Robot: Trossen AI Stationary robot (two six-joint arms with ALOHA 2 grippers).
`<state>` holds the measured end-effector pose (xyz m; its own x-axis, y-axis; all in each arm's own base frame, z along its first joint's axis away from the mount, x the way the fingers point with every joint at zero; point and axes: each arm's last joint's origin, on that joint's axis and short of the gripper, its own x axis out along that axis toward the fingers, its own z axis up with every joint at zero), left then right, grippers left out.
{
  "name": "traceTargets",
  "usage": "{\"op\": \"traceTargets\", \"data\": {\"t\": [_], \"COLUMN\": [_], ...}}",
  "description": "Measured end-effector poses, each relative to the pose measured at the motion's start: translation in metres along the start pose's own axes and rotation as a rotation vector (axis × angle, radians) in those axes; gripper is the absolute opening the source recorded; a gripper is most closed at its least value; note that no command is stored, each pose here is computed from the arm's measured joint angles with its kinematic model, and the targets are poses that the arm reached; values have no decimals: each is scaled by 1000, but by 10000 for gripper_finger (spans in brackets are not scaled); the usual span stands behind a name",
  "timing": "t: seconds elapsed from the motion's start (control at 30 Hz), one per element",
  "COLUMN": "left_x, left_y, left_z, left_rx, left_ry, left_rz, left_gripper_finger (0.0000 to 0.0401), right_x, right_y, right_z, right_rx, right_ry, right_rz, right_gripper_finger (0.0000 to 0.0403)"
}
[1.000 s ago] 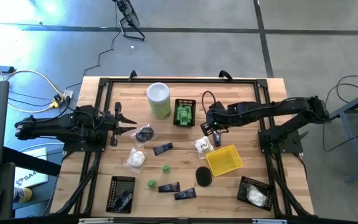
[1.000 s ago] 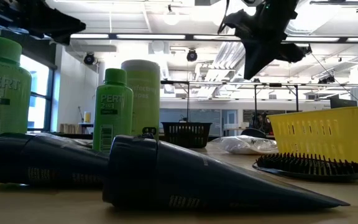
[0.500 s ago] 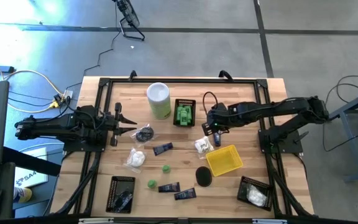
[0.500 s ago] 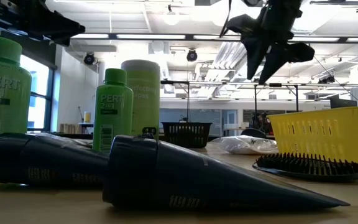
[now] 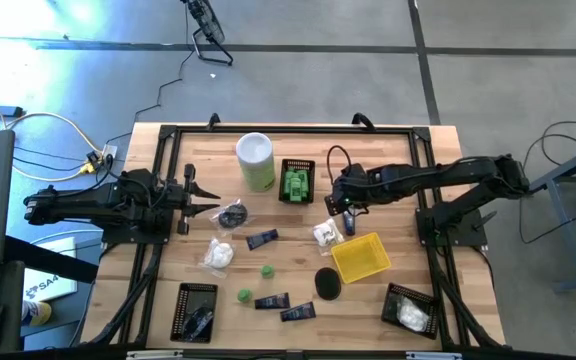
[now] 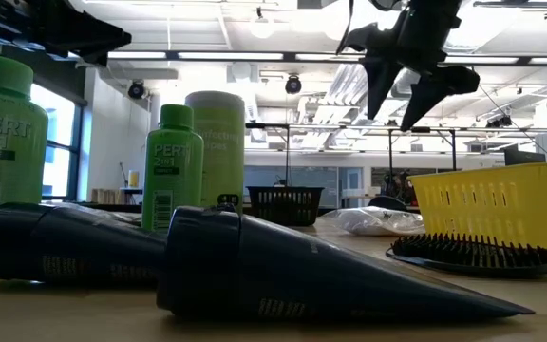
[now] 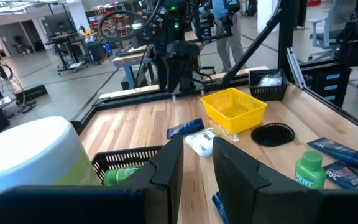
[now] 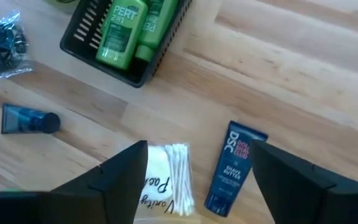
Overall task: Pick & Place Travel size toiletries
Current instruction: Put the blue shave butter into the yellow bin
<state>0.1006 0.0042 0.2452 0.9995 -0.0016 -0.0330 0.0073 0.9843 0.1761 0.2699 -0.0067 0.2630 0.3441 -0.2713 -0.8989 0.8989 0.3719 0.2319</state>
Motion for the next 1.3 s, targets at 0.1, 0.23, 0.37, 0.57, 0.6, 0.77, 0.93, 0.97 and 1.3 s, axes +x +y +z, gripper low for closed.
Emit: {"op": "traceTargets", "data": {"t": [0.1, 0.23, 0.37, 0.57, 0.6, 0.77, 0.93, 0.97, 1.3], "left_x": [0, 0, 0, 0, 0, 0, 0, 0, 0], "left_y": [0, 0, 0, 0, 0, 0, 0, 0, 0], "left_z": [0, 0, 0, 0, 0, 0, -1, -1, -2], "left_rx": [0, 0, 0, 0, 0, 0, -1, -1, -1], "left_ry": [0, 1, 4, 4, 4, 4, 13, 14, 21], "left_rz": [0, 1, 3, 3, 3, 2, 1, 1, -1], "left_gripper_finger": [84, 84, 84, 84, 84, 83, 84, 84, 84], "right_x": [10, 28, 48, 68, 71, 79, 81, 81, 105], "right_y": [0, -2, -3, -2, -2, -2, -2, -3, -19], "right_z": [-5, -14, -23, -29, -30, -32, -33, -33, -49], "right_rx": [16, 6, -13, -45, -52, -73, -80, -81, -64], "right_ry": [44, 157, 239, 284, 290, 307, 307, 308, 351], "right_rz": [-14, -50, -108, -166, -175, -200, -214, -215, -152], "right_gripper_finger": [256, 239, 231, 229, 229, 229, 229, 229, 229]}}
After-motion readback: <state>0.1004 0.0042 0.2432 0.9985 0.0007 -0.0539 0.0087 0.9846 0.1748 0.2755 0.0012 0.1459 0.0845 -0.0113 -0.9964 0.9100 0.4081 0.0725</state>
